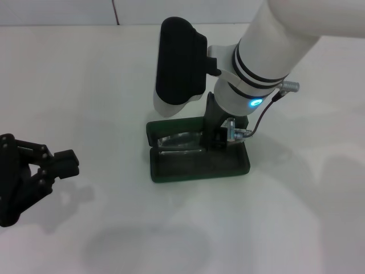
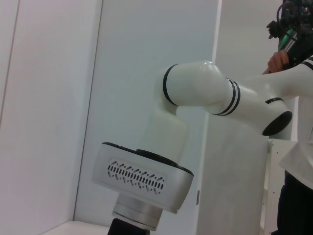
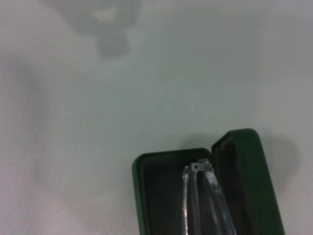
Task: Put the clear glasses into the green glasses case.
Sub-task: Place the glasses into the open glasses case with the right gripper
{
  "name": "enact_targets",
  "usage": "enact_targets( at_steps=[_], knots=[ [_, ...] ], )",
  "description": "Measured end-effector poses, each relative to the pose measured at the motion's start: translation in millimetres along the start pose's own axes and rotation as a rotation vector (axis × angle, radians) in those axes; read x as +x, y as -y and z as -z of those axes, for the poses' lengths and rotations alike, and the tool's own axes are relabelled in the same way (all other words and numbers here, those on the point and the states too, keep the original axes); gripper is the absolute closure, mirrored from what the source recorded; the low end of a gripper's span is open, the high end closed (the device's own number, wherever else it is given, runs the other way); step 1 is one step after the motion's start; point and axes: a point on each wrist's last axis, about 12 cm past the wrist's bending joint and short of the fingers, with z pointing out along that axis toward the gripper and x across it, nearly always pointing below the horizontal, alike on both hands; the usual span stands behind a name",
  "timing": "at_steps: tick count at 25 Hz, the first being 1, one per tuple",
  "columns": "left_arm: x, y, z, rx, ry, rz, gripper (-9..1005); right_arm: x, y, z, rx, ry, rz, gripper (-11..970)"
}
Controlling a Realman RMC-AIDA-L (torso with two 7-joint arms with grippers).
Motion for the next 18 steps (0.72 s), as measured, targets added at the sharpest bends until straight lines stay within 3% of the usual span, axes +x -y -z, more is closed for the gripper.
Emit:
enact_targets(
  at_steps=[18],
  knots=[
    [0.8,1.1,1.0,-0.003,0.000,0.003,906,0.1,-0.2,0.2,-0.005,0.004,-0.005,797]
  ],
)
